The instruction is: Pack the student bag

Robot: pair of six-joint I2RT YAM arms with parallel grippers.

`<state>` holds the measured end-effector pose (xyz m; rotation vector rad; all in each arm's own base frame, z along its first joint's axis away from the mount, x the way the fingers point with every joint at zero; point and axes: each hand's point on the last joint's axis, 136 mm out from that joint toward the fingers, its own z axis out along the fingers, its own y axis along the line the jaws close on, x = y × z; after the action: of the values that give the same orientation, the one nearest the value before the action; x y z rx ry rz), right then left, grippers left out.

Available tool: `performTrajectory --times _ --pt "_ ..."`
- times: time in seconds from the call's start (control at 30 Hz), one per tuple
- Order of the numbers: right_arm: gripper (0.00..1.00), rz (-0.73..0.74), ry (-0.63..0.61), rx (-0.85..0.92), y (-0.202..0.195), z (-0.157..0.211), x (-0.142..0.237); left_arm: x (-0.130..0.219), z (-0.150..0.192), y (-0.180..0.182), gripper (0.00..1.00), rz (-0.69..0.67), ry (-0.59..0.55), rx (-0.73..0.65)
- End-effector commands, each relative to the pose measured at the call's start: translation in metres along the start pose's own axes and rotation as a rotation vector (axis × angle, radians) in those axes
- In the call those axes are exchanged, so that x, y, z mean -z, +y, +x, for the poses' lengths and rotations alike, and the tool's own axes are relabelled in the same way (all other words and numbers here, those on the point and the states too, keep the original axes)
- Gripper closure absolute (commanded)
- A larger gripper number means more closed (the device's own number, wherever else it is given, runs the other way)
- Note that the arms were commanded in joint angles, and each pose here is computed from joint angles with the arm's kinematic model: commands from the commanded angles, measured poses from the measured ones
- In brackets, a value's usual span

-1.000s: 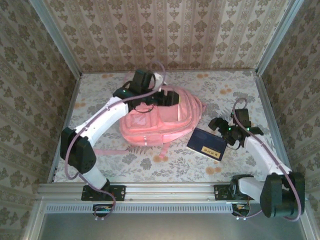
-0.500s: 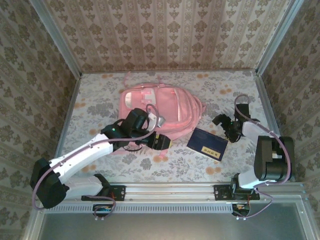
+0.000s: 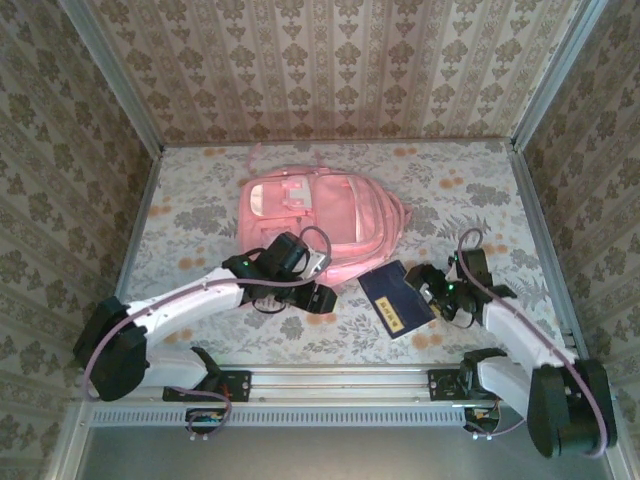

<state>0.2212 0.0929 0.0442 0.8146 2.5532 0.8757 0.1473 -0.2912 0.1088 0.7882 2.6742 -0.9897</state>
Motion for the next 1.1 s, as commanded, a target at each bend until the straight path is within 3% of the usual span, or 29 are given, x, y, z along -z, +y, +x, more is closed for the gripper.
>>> performTrajectory --times 0.0,0.27,0.6,0.83,1.07 --pt "0.08 -0.132 0.079 -0.018 0.014 0.032 0.002 -0.015 0.006 0.003 0.42 0.021 0.019 0.021" --pt "0.16 -0.242 0.166 0.065 0.024 0.059 0.002 -0.049 -0.013 -0.013 0.31 0.172 0.042 0.139" --pt "0.23 -0.29 0.255 0.2 0.046 0.082 0.001 -0.082 -0.014 -0.003 0.3 0.213 0.106 0.27" --pt "0.22 0.002 0.017 0.321 0.022 0.037 0.025 -0.087 -0.016 0.002 0.3 0.187 0.112 0.286" --pt "0.18 0.146 0.082 0.314 0.008 0.024 -0.001 -0.096 -0.021 0.001 0.28 0.208 0.121 0.293"
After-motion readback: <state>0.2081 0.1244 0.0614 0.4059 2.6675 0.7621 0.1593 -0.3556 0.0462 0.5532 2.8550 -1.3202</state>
